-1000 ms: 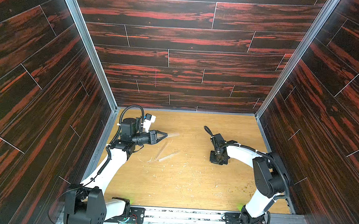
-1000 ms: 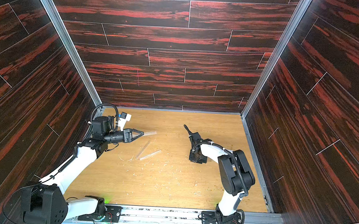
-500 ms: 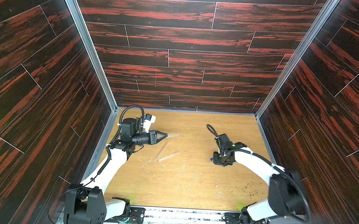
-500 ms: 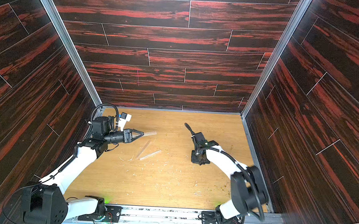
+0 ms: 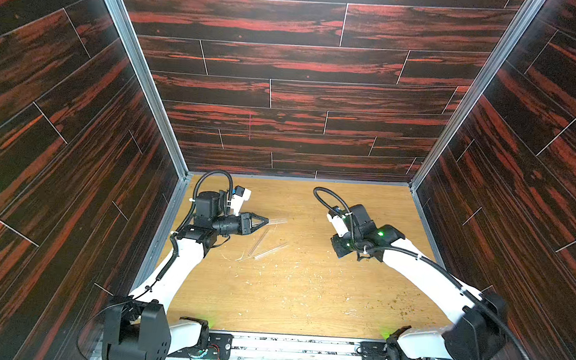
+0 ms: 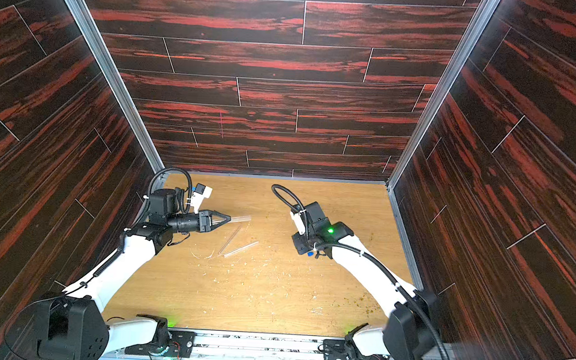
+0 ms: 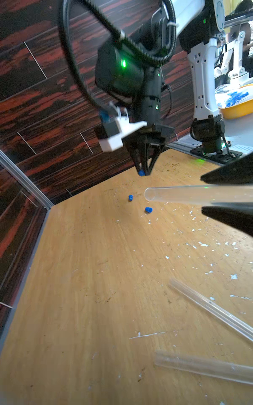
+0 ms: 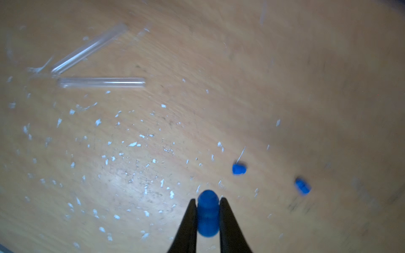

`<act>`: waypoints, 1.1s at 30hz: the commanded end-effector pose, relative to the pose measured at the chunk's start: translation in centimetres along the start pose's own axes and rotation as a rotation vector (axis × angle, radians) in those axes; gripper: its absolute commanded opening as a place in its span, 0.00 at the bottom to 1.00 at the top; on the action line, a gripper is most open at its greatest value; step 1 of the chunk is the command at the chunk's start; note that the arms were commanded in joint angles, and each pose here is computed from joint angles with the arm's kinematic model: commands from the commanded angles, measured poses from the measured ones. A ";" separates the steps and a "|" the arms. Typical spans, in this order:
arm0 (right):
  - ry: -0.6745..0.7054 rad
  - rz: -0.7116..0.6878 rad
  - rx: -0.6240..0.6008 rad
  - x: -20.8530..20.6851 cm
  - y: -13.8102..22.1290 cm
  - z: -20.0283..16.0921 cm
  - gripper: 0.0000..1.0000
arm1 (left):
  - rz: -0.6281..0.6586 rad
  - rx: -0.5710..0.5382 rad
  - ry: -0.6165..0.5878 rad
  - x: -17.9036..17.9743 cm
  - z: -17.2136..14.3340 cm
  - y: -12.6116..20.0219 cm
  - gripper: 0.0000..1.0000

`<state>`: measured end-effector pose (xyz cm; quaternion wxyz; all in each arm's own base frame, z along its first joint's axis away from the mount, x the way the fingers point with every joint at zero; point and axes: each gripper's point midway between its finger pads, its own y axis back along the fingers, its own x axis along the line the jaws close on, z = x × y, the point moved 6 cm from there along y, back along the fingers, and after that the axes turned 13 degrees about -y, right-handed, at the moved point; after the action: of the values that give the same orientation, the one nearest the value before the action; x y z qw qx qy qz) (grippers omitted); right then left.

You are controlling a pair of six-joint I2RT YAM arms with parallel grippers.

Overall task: Insert stoppers into test tubes
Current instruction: Pick up the stopper from the center of the board, then insert the stopper into the test tube.

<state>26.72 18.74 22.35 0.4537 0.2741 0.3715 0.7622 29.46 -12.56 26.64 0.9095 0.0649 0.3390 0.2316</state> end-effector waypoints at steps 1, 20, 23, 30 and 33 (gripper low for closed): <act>0.290 0.112 -0.144 1.9 2.9 0.6 0.18 | -0.044 0.016 -0.050 -1.9 0.3 0.6 0.13; 0.714 0.340 -0.292 5.7 4.2 0.6 0.17 | -0.204 0.071 -0.032 -5.1 -0.9 -2.8 0.13; 0.725 0.360 -0.287 6.2 4.0 0.5 0.17 | -0.221 0.083 -0.028 -5.5 -1.1 -3.3 0.13; 0.741 0.382 -0.295 6.8 3.9 0.6 0.17 | -0.237 0.111 -0.034 -5.7 -1.8 -4.1 0.12; 0.746 0.384 -0.300 7.0 3.9 0.6 0.17 | -0.244 0.138 -0.051 -5.8 -2.5 -4.5 0.13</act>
<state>22.34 23.18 25.68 0.1933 -0.0088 0.3487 0.9170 26.09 -19.04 27.36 0.9289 0.0825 0.3454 0.1051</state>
